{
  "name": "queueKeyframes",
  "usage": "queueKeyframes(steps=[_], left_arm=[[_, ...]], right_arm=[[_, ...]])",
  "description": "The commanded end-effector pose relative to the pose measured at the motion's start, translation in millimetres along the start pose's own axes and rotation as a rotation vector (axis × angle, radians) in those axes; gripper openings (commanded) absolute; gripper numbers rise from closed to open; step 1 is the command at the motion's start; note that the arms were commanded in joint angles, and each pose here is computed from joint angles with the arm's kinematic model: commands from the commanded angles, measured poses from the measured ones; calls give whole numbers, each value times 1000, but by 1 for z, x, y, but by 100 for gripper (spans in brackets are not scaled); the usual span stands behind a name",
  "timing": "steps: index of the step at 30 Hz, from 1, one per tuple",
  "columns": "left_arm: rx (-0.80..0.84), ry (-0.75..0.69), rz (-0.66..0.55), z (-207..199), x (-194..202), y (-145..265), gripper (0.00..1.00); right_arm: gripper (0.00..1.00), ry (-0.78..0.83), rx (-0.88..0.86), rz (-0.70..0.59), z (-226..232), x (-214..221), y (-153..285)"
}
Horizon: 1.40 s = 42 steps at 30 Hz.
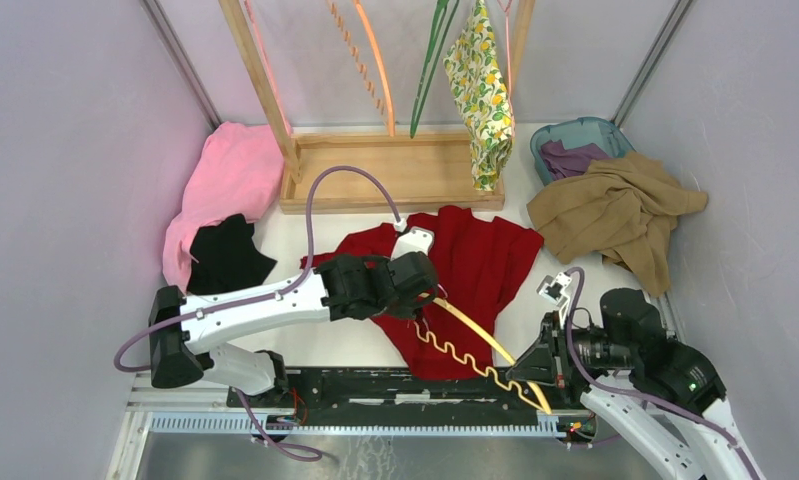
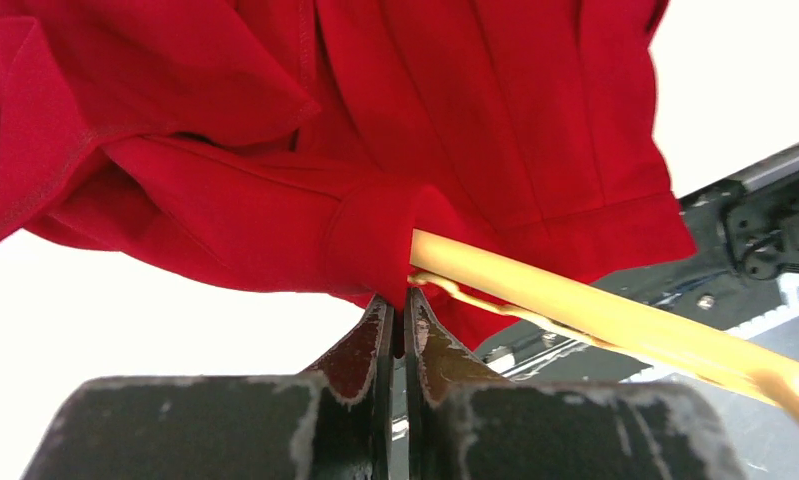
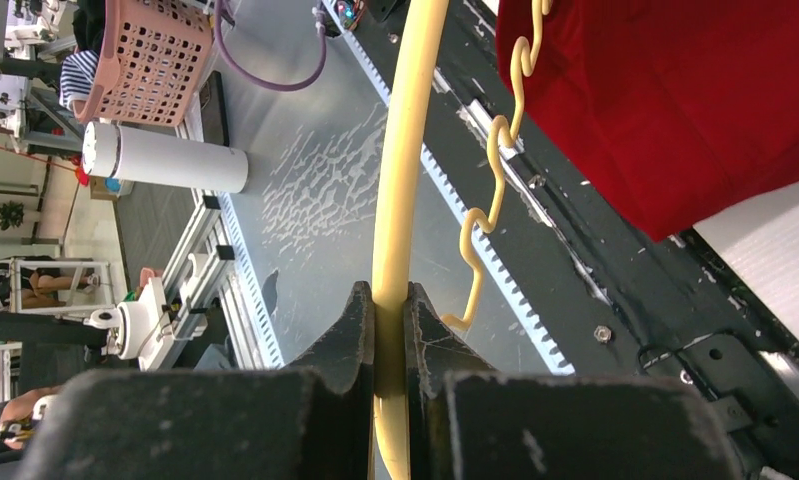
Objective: Place the skirt on the hanger
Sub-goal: Hang the skirt on the hanger.
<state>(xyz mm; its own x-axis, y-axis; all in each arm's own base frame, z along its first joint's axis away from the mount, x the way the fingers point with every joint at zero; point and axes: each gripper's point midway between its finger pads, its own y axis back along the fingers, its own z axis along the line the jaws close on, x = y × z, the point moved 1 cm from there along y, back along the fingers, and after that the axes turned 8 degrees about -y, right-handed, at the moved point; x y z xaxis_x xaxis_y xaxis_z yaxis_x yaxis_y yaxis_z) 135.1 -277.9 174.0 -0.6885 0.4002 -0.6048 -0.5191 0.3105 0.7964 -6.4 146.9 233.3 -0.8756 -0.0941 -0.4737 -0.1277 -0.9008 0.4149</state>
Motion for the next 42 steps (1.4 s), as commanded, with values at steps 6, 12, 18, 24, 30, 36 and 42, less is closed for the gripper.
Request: queueKeyframes(steps=[6, 12, 18, 24, 30, 36, 42], left_arm=[[158, 15, -161, -34, -64, 35, 3], [188, 0, -186, -48, -78, 43, 3], [216, -8, -198, -57, -81, 51, 3], [240, -8, -202, -62, -80, 57, 3], [233, -8, -196, -60, -73, 51, 4], [182, 7, -208, -46, -68, 49, 22], [159, 19, -221, -35, -68, 58, 37]], right_arm=[[1, 94, -83, -106, 5, -32, -18], [1, 100, -114, -160, 0, -40, -27], [1, 117, -115, -236, -13, -47, -37], [1, 164, -92, -316, -29, -54, -43], [1, 186, -101, -379, -45, -55, -53], [1, 186, -86, -394, -64, -54, -66], [1, 183, -91, -415, -69, -57, -71]])
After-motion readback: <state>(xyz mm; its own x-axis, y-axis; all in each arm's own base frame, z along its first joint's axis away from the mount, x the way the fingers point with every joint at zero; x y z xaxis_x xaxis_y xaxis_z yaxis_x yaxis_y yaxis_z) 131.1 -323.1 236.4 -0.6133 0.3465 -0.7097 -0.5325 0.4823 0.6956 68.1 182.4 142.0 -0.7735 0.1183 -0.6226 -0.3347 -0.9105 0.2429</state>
